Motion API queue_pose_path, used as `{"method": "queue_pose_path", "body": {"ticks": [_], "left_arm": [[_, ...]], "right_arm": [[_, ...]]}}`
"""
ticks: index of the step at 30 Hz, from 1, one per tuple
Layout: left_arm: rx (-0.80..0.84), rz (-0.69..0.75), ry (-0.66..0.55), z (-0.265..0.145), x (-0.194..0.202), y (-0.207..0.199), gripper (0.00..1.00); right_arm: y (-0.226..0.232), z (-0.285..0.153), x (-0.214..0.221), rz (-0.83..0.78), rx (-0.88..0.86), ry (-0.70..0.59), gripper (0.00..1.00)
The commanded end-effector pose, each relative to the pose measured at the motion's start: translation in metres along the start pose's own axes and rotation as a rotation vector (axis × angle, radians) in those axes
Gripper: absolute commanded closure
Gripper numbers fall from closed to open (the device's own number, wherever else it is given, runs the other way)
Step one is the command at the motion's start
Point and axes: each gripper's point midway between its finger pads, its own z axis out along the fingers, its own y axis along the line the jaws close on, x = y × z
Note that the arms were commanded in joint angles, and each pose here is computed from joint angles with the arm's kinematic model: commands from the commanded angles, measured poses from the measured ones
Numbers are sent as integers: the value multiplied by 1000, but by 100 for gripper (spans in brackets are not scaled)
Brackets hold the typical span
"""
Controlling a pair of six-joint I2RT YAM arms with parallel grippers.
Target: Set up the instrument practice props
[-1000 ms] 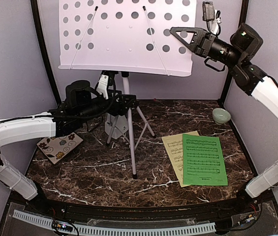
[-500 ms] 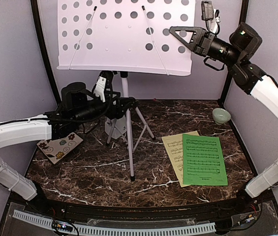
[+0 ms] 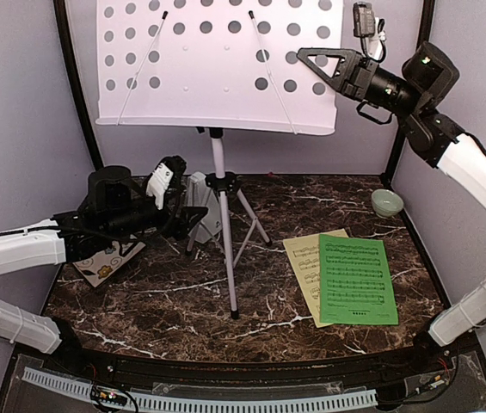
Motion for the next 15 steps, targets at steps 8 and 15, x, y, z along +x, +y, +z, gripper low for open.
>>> {"method": "queue_pose_path", "body": {"ticks": [8, 15], "left_arm": [[-59, 267, 125, 42, 29, 15, 21], [-80, 336, 44, 59, 8, 18, 36]], "right_arm": [[84, -30, -107, -327, -103, -327, 100], [86, -31, -109, -333, -99, -329, 100]]}}
